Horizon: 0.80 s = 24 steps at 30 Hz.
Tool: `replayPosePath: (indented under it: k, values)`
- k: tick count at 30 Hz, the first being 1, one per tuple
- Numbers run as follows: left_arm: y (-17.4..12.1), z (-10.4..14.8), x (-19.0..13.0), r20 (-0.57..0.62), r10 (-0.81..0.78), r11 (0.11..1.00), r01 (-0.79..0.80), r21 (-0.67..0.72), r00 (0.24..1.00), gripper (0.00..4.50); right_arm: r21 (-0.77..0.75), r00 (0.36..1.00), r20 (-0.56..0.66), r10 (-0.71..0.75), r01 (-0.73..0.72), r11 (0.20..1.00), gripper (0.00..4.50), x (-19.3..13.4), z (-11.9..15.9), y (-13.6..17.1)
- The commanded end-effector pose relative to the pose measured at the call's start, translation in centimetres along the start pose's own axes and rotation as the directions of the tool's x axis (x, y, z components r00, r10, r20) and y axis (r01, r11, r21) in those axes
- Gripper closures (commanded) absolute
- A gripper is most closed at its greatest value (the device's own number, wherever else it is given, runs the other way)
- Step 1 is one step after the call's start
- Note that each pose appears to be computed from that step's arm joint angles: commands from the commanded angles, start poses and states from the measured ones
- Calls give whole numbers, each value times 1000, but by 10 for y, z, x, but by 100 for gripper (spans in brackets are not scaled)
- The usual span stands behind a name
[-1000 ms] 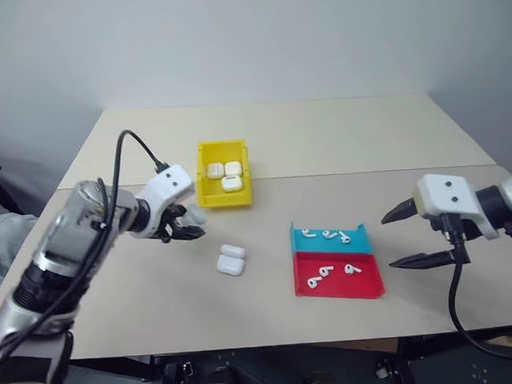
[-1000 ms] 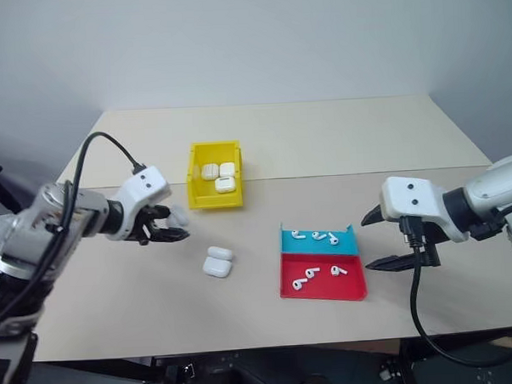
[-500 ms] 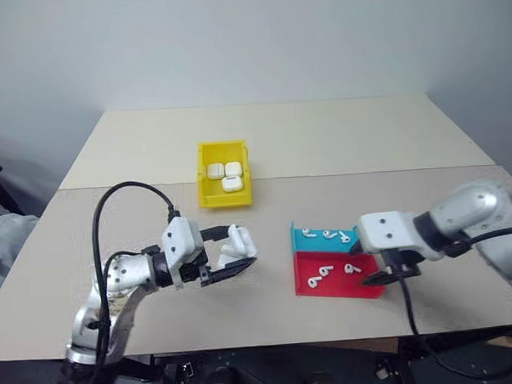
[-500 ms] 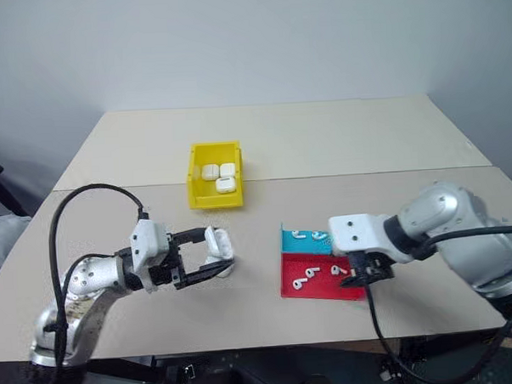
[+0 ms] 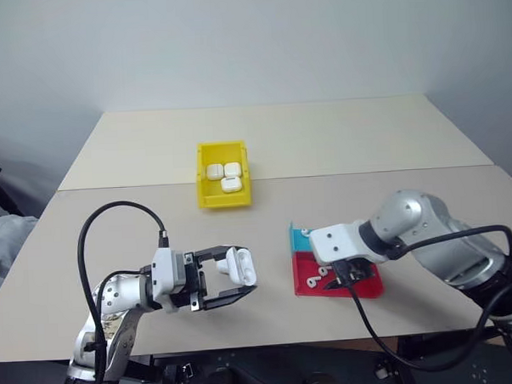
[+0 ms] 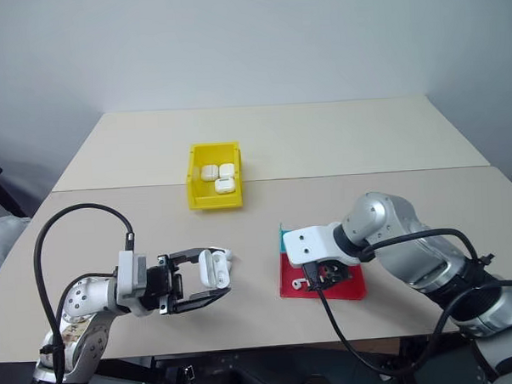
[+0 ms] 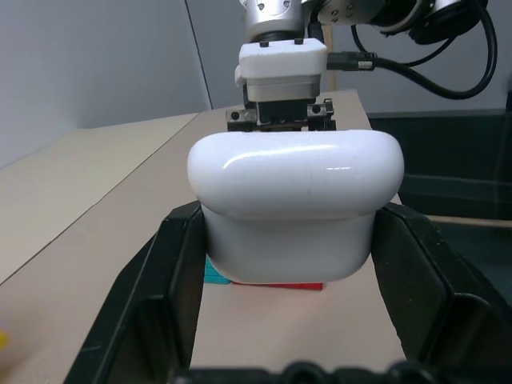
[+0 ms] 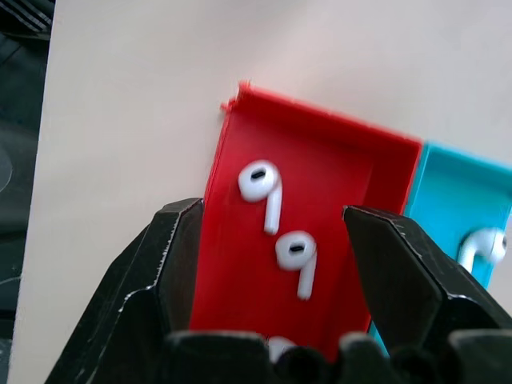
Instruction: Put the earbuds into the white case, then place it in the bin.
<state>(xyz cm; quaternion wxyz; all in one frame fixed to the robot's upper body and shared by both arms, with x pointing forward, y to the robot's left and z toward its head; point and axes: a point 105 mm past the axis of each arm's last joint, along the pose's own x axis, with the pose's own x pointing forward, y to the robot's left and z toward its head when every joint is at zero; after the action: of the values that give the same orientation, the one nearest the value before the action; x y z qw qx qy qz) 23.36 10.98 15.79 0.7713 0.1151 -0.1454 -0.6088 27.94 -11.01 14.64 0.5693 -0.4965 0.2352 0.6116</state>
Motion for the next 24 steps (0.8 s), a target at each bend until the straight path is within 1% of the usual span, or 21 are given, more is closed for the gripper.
replayPosePath:
  k: [1, 2, 13, 15, 16, 24]
  values:
    - [-3, 5, -2, 34, 20, 1000, -21, 6, 999, 172, -56, 1000, -24, 9, -10, 998, 138, -2, 5, -3]
    - [-5, 5, -3, 32, 23, 1000, -23, 4, 999, 172, -60, 1000, -25, 10, -11, 998, 156, 0, 6, -4]
    - [-6, 7, -2, 33, 41, 999, -42, 20, 999, 172, -112, 998, -60, 29, -36, 993, 156, 11, 7, -7]
    - [-6, 8, -2, 31, 39, 999, -40, 23, 999, 172, -123, 997, -69, 42, -50, 991, 192, 14, 5, -5]
    - [-6, 8, -2, 29, 38, 999, -39, 23, 999, 172, -125, 997, -71, 43, -52, 991, 202, 14, 5, -5]
    - [-5, 9, -3, 21, 33, 999, -34, 31, 999, 172, -143, 997, -61, 37, -46, 989, 202, 19, 9, -6]
